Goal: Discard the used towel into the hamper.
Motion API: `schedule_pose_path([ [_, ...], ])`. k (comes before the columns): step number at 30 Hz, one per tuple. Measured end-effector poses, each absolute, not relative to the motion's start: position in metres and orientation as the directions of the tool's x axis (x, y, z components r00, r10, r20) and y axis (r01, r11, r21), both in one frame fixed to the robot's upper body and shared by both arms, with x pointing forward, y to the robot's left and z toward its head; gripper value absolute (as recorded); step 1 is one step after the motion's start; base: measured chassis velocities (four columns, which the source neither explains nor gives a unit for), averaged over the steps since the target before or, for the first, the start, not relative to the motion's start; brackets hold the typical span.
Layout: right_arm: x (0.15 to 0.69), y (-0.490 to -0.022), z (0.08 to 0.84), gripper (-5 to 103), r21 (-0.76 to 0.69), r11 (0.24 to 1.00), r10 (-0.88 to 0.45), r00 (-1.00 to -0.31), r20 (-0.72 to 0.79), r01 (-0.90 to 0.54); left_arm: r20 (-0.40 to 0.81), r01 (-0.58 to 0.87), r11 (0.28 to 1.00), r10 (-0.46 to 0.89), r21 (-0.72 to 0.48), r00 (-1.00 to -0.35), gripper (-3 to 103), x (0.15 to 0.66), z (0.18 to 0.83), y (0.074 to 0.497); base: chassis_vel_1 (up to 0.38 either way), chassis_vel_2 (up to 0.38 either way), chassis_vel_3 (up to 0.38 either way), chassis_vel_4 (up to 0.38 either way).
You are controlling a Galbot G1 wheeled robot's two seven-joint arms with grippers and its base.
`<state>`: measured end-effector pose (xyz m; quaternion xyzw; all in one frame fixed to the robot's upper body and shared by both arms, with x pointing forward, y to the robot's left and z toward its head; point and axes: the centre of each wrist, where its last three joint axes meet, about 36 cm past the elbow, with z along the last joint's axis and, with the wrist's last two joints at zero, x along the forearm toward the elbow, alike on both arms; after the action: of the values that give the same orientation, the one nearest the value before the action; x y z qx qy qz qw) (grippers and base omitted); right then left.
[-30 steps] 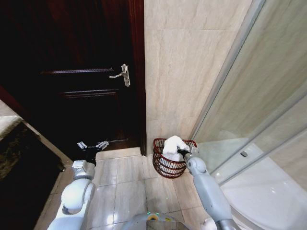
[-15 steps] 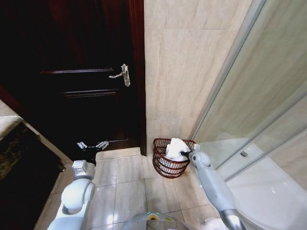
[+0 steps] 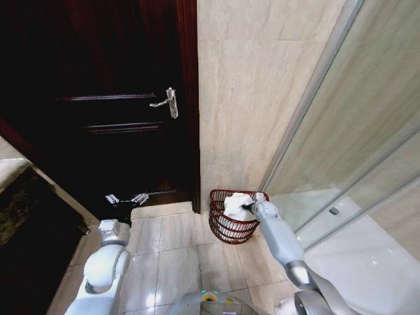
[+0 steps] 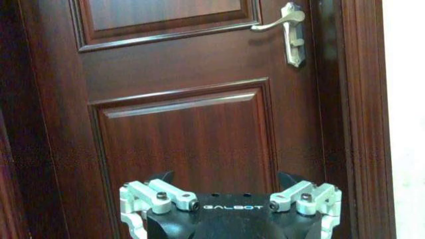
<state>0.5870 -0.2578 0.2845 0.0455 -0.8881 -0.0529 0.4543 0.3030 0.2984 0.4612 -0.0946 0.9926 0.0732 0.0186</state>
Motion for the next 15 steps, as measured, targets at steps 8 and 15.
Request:
schedule_pose_path([
  [8,0.581,-0.255,0.252,5,0.104,0.994,-0.104,-0.579,0.809,-0.033,-0.051,-0.190,0.971,-0.185,0.142,-0.981,100,0.303,0.461,0.298,0.000,0.000,0.000,0.000],
  [15,0.578,-0.248,0.256,8,0.107,0.993,-0.110,-0.606,0.788,-0.042,-0.051,-0.190,0.971,-0.185,0.142,-0.981,100,0.303,0.461,0.298,0.000,0.000,0.000,0.000],
])
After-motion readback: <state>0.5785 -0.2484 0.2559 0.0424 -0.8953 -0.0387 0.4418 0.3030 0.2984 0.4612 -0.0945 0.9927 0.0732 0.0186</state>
